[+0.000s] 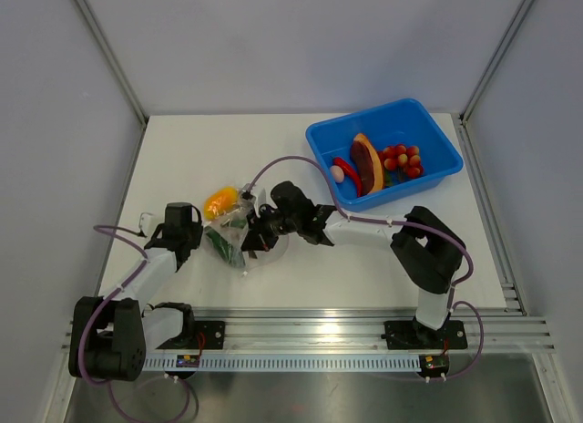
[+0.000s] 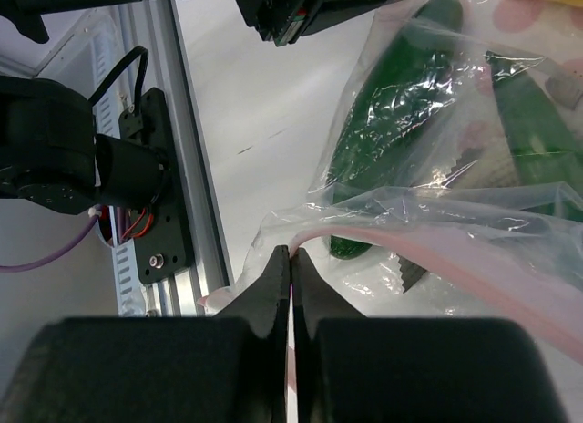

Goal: Open the zip-top bag and remove the fake food
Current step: Pick up the fake vegetable from the zipper food storage bag.

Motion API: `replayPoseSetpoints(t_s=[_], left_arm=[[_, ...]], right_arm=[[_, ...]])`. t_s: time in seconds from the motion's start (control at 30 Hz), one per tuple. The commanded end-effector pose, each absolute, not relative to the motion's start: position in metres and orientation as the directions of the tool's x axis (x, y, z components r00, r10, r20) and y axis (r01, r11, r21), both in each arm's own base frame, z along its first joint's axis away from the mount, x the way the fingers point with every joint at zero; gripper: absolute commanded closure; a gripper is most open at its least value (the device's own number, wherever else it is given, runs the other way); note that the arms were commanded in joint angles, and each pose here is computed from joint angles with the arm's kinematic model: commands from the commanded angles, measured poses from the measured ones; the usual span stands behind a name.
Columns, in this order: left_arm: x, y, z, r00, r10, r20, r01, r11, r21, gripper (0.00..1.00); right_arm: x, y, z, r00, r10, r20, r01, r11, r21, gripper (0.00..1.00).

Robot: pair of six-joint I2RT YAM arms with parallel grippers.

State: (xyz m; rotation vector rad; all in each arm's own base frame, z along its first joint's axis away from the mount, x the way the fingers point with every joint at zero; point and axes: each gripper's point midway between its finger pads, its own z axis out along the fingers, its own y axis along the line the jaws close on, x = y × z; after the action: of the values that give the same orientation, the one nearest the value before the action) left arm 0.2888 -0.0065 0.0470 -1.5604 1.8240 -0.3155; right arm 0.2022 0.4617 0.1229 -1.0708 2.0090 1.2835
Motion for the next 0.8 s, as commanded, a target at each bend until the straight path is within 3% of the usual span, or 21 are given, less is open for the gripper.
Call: replayPoseSetpoints(t_s=[0.0,0.37,0.53,0.57,0.6,0.7,0.77], left_arm=[[0.288,0.003,0.05,0.046,-0.933,-0.356,-0.77,0.194,-0.608,1.0],[0.28,0.014,0.042,0.099,-0.92,-0.38,-0.814,0.145,-0.563,1.0],[0.278,0.018,0.042,0.117,-0.915,-0.386,-0.82,0.13,-0.557,1.0],[0.278,0.018,0.042,0.117,-0.915,-0.386,-0.821,0.13,-0.556,1.0],[0.278,0.018,0.043,0.119,-0.915,-0.386,-0.82,0.129,-0.557,1.0],[0.278,0.019,0.043,0.12,-0.914,-0.387,-0.821,0.127,-0.556,1.0],[0.278,0.02,0.043,0.124,-0.913,-0.388,-0.823,0.123,-0.554,1.0]], right_arm=[[0.21,0.469,0.16,-0.509,-0.261,-0.82,-0.858,0.231,0.459,1.0],[0.203,0.424,0.229,-0.372,0.008,-0.928,-0.915,0.165,0.368,1.0],[0.206,0.423,0.222,-0.385,-0.009,-0.923,-0.911,0.166,0.378,1.0],[0.204,0.424,0.22,-0.389,-0.017,-0.921,-0.911,0.158,0.382,0.98],[0.205,0.425,0.216,-0.391,-0.035,-0.92,-0.911,0.159,0.381,0.85],[0.209,0.425,0.207,-0.392,-0.077,-0.917,-0.909,0.183,0.374,0.62],[0.215,0.423,0.201,-0.368,-0.108,-0.923,-0.915,0.221,0.339,0.58]])
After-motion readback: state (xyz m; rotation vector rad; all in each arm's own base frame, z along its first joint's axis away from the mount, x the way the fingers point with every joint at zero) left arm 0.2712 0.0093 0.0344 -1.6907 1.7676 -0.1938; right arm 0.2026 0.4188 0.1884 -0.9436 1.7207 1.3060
